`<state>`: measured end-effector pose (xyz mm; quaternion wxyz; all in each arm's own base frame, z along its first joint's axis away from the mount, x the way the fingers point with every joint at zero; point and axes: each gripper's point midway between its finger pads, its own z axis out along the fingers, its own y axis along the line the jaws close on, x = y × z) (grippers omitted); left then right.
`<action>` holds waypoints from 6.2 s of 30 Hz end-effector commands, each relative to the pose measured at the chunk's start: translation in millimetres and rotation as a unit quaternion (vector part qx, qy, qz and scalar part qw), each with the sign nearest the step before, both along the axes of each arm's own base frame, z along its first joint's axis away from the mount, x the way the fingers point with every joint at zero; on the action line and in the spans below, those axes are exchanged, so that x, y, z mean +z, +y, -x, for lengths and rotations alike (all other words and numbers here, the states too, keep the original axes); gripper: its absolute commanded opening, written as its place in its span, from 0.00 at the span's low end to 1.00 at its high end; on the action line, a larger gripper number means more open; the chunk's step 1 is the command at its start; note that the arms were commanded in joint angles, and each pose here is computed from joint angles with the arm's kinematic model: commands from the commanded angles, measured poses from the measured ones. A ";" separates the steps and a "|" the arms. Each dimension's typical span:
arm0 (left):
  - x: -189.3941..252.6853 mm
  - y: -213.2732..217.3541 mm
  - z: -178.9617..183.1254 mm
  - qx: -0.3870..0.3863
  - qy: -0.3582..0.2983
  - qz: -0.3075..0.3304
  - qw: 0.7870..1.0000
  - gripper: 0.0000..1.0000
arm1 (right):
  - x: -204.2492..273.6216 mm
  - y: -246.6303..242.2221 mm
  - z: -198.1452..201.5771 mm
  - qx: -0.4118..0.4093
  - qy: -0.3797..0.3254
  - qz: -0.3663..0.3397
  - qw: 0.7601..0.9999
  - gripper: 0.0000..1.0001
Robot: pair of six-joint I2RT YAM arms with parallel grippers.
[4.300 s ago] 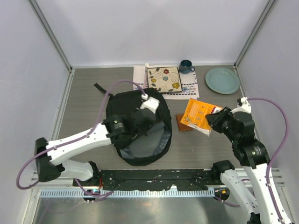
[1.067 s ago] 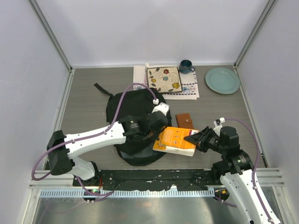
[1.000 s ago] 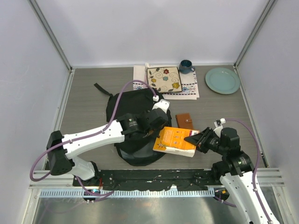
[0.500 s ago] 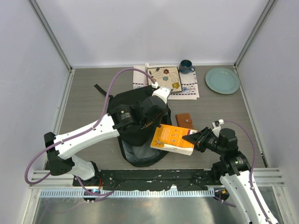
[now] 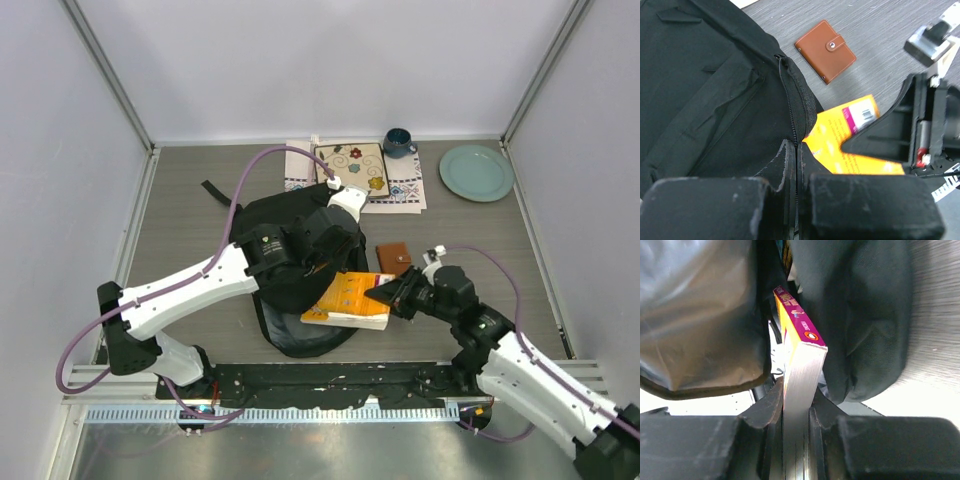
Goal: Pack the student bag
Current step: Place the book in the student bag, then zip the student bag at the center of the board.
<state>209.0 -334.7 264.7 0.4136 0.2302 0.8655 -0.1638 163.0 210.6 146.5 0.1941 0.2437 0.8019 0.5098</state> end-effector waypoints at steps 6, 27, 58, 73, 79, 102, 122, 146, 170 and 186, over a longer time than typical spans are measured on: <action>42.7 -10.6 -3.0 0.000 -0.027 0.067 0.997 0.00 | 83.4 82.3 -37.9 -0.058 -0.147 -0.074 0.985 0.00; 61.0 0.5 7.0 -0.013 -0.016 0.106 0.994 0.00 | 65.2 84.3 -130.0 -0.385 -0.183 -0.068 0.902 0.00; 49.1 19.7 -2.7 0.005 0.000 0.120 0.993 0.00 | -16.8 113.6 -66.6 -0.198 -0.161 0.067 0.965 0.70; 51.0 22.4 -1.3 0.009 0.004 0.130 0.992 0.00 | -22.0 160.3 -81.5 -0.168 -0.166 0.054 0.970 0.11; 51.8 21.7 -1.2 0.009 0.005 0.131 0.991 0.00 | -29.1 178.6 -106.6 -0.141 -0.149 0.030 0.978 0.05; 26.6 19.9 5.1 0.004 0.032 0.126 0.992 0.00 | -23.5 4.7 -18.3 -0.108 -0.153 0.240 0.953 0.47; -9.3 11.8 14.5 -0.012 0.069 0.119 0.990 0.00 | -40.9 36.2 -0.9 -0.016 -0.133 0.258 0.957 0.00; -64.8 6.9 75.9 -0.085 0.177 0.136 0.971 0.86 | -25.4 -26.4 16.3 -0.080 -0.083 0.259 0.959 0.43; -101.9 165.8 46.1 0.220 0.090 0.048 0.970 1.00 | -41.9 46.3 13.6 -0.026 -0.059 0.194 0.979 0.68; -103.8 173.8 47.5 0.231 0.090 0.068 0.966 0.99 | -47.5 -16.7 -56.6 -0.063 -0.109 0.296 0.947 0.00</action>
